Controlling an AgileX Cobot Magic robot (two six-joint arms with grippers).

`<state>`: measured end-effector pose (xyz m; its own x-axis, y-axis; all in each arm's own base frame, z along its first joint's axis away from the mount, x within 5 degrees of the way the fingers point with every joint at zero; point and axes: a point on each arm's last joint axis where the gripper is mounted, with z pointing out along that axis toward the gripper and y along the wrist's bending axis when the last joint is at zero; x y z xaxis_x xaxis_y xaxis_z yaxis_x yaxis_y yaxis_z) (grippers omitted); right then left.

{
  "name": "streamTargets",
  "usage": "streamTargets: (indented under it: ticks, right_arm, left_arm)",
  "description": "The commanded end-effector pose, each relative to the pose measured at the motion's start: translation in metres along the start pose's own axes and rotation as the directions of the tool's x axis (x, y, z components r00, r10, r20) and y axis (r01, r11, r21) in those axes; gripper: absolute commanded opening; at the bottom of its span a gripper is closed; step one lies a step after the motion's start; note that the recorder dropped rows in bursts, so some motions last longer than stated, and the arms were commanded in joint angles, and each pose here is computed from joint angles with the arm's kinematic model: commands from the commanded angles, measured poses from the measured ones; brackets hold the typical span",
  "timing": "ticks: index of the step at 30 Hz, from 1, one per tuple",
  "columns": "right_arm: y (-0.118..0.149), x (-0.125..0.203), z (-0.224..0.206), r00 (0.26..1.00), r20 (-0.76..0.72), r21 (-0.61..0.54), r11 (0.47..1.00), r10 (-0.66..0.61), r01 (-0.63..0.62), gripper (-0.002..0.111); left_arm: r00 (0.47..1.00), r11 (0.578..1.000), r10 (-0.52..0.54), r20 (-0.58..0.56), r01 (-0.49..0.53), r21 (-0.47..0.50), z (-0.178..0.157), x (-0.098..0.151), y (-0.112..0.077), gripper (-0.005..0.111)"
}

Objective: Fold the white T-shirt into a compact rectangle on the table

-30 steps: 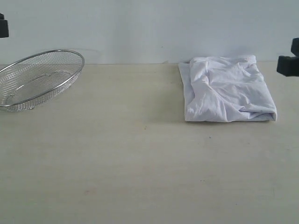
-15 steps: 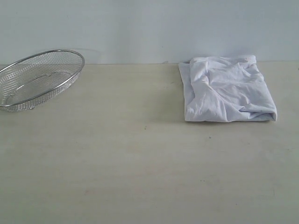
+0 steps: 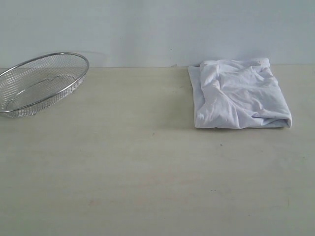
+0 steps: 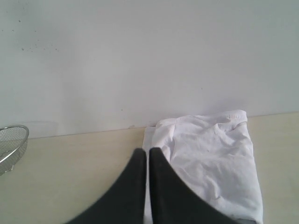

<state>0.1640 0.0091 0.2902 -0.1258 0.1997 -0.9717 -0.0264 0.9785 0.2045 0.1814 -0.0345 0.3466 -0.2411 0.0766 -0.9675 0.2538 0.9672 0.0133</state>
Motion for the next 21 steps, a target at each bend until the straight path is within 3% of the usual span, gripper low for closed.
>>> streamTargets:
  ticks: [1,5,14,21]
  right_arm:
    - [0.002,-0.001,-0.002,1.000,0.016,-0.014,1.000,-0.005,0.005,0.000]
    - [0.004,-0.011,-0.022,0.997,0.079,-0.029,1.000,-0.003,0.005,0.000]
    - [0.008,-0.038,-0.089,0.927,0.374,-0.091,0.996,0.017,0.018,0.000]
    - [0.009,-0.043,-0.115,0.879,0.475,-0.112,0.993,0.030,0.027,0.000]
  left_arm:
    - [1.000,1.000,-0.017,0.004,0.017,0.005,-0.001,0.000,-0.001,0.004]
    - [1.000,1.000,-0.017,0.003,0.017,0.006,-0.001,0.000,-0.001,0.004]
    - [1.000,1.000,-0.017,0.001,0.017,0.007,-0.001,0.001,-0.001,0.004]
    - [1.000,1.000,-0.017,0.001,0.017,0.007,-0.001,0.001,-0.001,0.004]
